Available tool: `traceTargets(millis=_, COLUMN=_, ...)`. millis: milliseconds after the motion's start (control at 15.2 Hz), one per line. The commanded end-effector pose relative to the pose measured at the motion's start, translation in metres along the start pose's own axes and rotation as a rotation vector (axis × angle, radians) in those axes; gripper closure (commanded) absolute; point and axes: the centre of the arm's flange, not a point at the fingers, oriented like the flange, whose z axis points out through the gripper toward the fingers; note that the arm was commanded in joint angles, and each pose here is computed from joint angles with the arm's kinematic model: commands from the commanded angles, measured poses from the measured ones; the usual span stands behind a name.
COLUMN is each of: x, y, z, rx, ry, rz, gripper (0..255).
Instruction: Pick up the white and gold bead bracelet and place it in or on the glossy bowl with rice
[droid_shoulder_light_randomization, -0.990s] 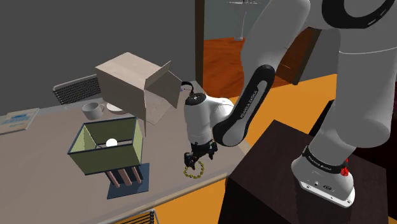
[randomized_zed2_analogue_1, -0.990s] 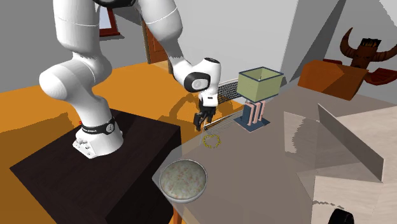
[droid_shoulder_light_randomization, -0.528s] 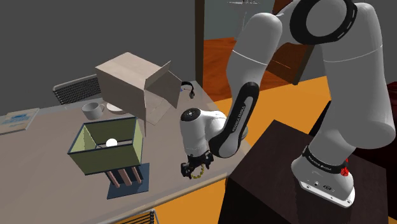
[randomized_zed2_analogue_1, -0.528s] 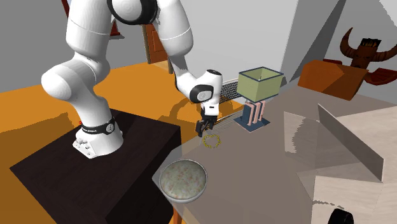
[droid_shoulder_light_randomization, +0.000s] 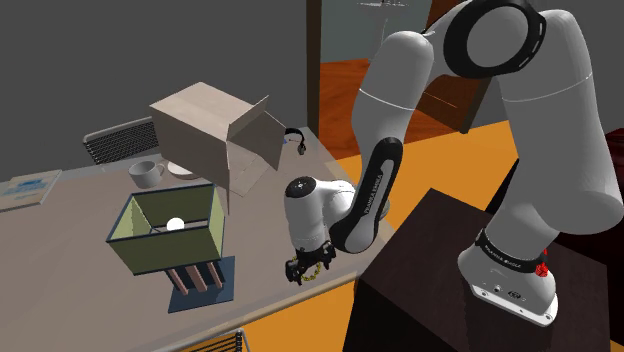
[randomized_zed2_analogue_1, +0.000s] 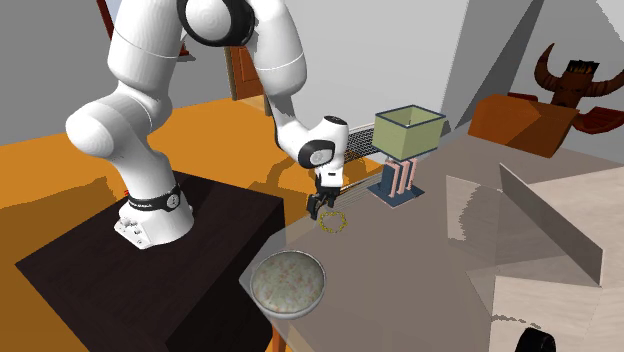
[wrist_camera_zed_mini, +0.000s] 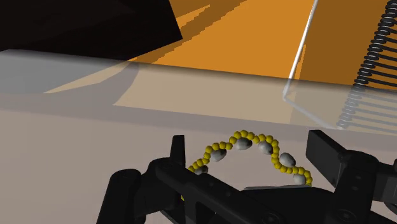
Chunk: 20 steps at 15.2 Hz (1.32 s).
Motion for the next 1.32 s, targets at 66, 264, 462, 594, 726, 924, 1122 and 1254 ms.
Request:
traceTargets(millis=66, x=0.0, y=0.0, z=0.0, rx=0.0, ry=0.0, rz=0.0, gripper=0)
traceTargets(millis=264, x=0.0, y=0.0, z=0.0, rx=0.0, ry=0.0, rz=0.0, gripper=255)
traceTargets(millis=462, x=-0.001, y=0.0, z=0.001, rx=0.0, ry=0.0, rz=0.0, gripper=255)
traceTargets(millis=594, x=-0.001, y=-0.001, z=0.001, rx=0.0, ry=0.0, rz=0.0, gripper=255)
traceTargets(millis=726, x=-0.001, y=-0.001, z=0.0, rx=0.0, ry=0.0, rz=0.0, gripper=255)
traceTargets(millis=924, x=-0.001, y=0.001, z=-0.01, rx=0.0, ry=0.0, rz=0.0, gripper=255)
traceTargets(millis=1122, x=0.0, y=-0.001, z=-0.012, rx=0.002, ry=0.001, rz=-0.001, gripper=0)
traceTargets(millis=1254, x=0.018, y=-0.008, z=-0.02, rx=0.026, ry=0.024, rz=0.19, gripper=0)
